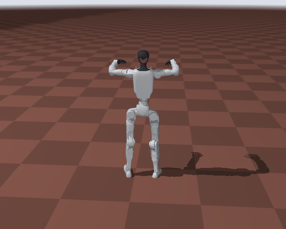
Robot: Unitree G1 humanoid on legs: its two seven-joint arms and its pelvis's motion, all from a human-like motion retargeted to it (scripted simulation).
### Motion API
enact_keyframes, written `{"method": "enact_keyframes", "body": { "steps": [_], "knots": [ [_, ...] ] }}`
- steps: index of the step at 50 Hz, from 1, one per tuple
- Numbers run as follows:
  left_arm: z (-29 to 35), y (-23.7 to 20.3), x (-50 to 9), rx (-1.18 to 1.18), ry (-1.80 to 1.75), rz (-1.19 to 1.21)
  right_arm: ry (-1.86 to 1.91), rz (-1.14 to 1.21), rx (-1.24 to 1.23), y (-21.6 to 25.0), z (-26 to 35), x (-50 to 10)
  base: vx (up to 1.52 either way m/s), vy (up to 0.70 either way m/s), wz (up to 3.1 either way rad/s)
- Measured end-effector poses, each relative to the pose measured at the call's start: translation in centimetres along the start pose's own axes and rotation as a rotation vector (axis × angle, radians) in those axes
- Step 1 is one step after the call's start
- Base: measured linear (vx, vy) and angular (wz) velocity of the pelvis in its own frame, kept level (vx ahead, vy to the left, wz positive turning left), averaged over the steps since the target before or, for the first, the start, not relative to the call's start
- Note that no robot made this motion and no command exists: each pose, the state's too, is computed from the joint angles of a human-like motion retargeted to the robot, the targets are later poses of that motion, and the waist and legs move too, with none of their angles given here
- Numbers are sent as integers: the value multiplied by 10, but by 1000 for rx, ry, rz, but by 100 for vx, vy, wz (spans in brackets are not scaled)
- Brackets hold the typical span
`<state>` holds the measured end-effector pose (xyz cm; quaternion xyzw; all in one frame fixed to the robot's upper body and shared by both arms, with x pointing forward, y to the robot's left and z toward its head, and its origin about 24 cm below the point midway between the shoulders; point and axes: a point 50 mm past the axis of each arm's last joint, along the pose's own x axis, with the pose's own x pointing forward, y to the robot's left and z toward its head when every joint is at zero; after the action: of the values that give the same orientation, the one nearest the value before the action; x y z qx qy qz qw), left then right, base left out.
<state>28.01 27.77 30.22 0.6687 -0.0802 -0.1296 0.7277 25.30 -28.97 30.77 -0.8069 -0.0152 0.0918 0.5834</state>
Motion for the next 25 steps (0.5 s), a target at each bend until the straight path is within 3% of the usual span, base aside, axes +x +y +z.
{"method": "enact_keyframes", "body": {
  "steps": [25],
  "knots": [
    [1, 0, -1, 13, -1, -1, 11, 1, 4, 0, -2, -1, 0, 0, 0]
  ]
}}
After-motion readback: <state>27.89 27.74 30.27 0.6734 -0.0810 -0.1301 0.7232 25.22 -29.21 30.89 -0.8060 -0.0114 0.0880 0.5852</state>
